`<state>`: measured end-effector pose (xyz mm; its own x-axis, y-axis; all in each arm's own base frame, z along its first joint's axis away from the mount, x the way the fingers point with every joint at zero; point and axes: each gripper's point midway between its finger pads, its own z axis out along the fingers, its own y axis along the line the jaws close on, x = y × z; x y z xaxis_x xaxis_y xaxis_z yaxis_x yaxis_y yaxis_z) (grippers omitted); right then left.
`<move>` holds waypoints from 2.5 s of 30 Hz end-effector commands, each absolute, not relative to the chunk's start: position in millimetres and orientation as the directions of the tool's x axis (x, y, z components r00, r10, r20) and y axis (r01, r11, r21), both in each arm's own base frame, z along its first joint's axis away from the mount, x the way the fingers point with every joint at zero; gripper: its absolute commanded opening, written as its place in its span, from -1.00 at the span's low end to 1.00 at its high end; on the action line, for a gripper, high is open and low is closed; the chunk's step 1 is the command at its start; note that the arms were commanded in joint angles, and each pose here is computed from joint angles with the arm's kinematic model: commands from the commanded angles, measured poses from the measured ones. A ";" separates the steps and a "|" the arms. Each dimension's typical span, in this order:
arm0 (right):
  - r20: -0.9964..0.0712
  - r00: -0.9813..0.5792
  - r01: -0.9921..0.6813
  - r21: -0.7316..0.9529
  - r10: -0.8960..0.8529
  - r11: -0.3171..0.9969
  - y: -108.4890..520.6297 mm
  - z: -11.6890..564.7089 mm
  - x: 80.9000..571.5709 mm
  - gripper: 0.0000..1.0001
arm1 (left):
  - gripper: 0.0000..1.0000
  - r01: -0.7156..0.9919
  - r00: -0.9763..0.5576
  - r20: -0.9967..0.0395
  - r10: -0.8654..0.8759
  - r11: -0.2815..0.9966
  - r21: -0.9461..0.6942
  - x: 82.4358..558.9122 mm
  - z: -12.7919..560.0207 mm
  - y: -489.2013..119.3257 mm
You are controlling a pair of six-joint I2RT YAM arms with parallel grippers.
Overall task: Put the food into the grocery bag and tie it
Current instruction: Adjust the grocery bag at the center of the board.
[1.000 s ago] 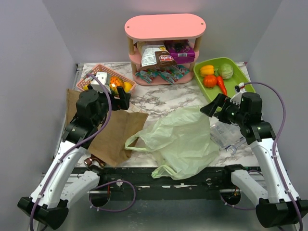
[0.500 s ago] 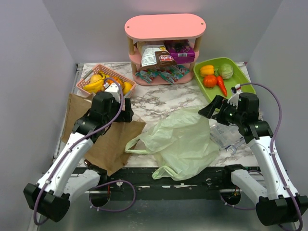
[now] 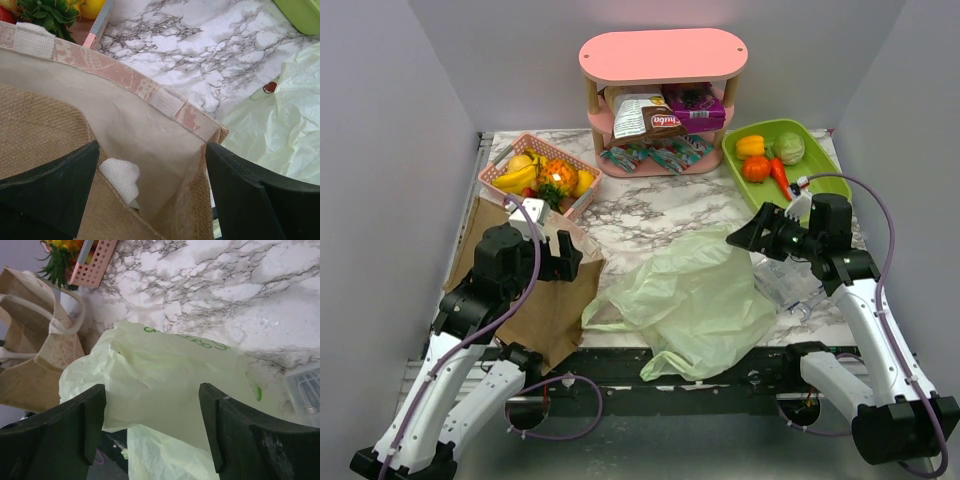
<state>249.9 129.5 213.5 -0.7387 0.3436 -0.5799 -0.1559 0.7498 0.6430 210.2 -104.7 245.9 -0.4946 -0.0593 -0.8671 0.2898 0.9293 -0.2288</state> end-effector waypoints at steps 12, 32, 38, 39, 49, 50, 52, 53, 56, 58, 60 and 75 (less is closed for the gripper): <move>-0.562 -0.767 -0.227 0.689 0.310 0.689 144.4 222.4 249.8 -0.81 | 0.94 0.528 -0.446 -0.894 -0.038 0.795 -0.297 164.6 282.1 -133.0; -0.585 -0.772 -0.238 0.629 0.250 0.740 154.8 254.4 339.6 0.45 | 0.94 0.662 -0.442 -0.894 -0.080 0.643 -0.385 138.2 284.9 -159.6; -0.580 -0.735 0.088 0.431 0.351 0.898 101.4 250.4 350.0 0.71 | 0.87 0.704 -0.476 -0.879 -0.026 0.588 -0.399 121.6 272.3 -165.0; -0.592 -0.718 0.136 0.398 0.367 0.907 90.3 249.4 344.9 0.74 | 0.85 0.710 -0.474 -0.880 -0.026 0.581 -0.399 119.8 272.9 -165.8; -0.533 -0.659 0.303 0.457 0.530 0.836 70.9 215.3 251.7 1.00 | 0.81 0.720 -0.529 -0.848 0.018 0.539 -0.437 125.7 254.5 -182.9; -0.503 -0.677 0.298 0.480 0.538 0.825 76.6 210.4 244.3 1.00 | 0.81 0.707 -0.540 -0.841 0.023 0.555 -0.438 128.3 250.4 -183.4; -0.450 -0.711 0.303 0.496 0.540 0.813 83.1 194.9 229.9 1.00 | 0.80 0.683 -0.559 -0.828 0.041 0.590 -0.431 131.9 241.3 -184.6; -0.431 -0.722 0.312 0.497 0.542 0.810 84.2 187.4 223.8 1.00 | 0.80 0.675 -0.567 -0.822 0.056 0.604 -0.424 131.8 236.8 -185.4; -0.389 -0.744 0.309 0.521 0.543 0.796 91.0 169.5 213.7 1.00 | 0.79 0.649 -0.582 -0.808 0.090 0.650 -0.396 130.9 229.8 -187.5; -0.355 -0.763 0.288 0.561 0.540 0.776 101.2 162.4 210.6 1.00 | 0.80 0.649 -0.575 -0.813 0.089 0.655 -0.388 126.7 236.8 -189.9; -0.310 -0.784 0.288 0.584 0.537 0.759 109.0 153.0 207.6 1.00 | 0.87 0.653 -0.555 -0.829 0.065 0.651 -0.386 123.7 254.7 -189.7; -0.421 -0.761 0.311 0.431 0.494 0.847 78.5 162.0 220.9 1.00 | 0.85 0.655 -0.598 -0.796 0.090 0.627 -0.421 106.8 276.0 -193.5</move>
